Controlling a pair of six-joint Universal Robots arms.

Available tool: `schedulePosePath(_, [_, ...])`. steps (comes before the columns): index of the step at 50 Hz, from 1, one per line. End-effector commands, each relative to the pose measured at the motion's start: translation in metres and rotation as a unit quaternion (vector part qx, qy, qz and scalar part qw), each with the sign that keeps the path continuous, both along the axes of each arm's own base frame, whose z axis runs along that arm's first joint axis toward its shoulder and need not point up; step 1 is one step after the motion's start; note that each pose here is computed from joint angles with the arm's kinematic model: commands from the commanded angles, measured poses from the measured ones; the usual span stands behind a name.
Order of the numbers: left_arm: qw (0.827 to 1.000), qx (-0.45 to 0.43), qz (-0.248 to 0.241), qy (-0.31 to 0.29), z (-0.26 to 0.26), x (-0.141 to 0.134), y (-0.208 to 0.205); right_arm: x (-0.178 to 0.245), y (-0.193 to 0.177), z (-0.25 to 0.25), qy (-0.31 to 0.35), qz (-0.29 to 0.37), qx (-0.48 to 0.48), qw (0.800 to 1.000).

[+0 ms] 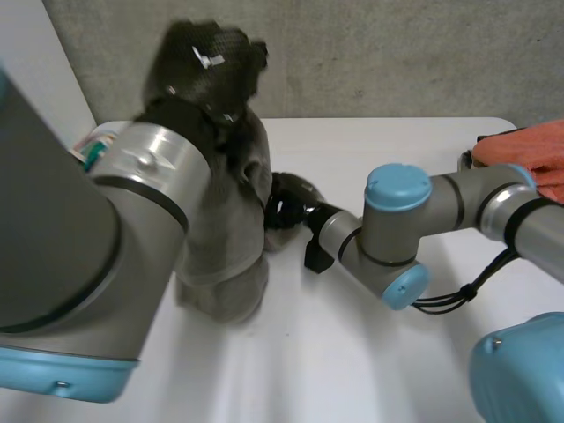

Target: Fold the laundry.

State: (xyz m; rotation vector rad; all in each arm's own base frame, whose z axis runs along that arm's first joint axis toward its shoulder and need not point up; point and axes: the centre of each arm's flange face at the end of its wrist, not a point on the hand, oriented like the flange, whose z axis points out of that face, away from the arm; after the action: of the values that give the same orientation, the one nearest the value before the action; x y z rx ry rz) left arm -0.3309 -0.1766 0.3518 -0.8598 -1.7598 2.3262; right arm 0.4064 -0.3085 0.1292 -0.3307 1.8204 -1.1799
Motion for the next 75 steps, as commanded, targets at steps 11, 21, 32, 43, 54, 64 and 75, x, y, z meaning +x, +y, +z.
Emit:
schedulePosePath(11, [0.998,-0.02,0.055,0.005,0.016,0.063,-0.051,-0.097,0.006,0.185,0.226,-0.126,-0.378,0.889])
schedulePosePath(21, [0.992,0.122,0.02,-0.039,-0.081,0.068,-0.08,-0.112,0.026,0.2,0.248,-0.113,-0.357,0.893])
schedulePosePath(32, [0.967,0.236,0.024,-0.087,-0.185,0.053,-0.116,-0.09,-0.014,0.058,0.349,-0.041,-0.253,0.901])
schedulePosePath(43, [0.978,0.199,0.052,-0.043,-0.151,0.054,-0.126,-0.099,-0.021,0.057,0.357,-0.065,-0.239,0.901])
schedulePosePath(54, [0.985,0.142,0.102,0.002,-0.088,0.082,-0.079,-0.161,-0.017,0.11,0.374,-0.143,-0.209,0.892])
schedulePosePath(64, [0.971,0.219,0.097,0.006,-0.129,0.094,-0.042,-0.186,0.018,0.057,0.397,-0.114,-0.04,0.91])
schedulePosePath(75, [0.953,0.267,0.123,0.079,-0.163,0.093,-0.085,-0.178,0.03,0.019,0.344,-0.136,-0.053,0.927])
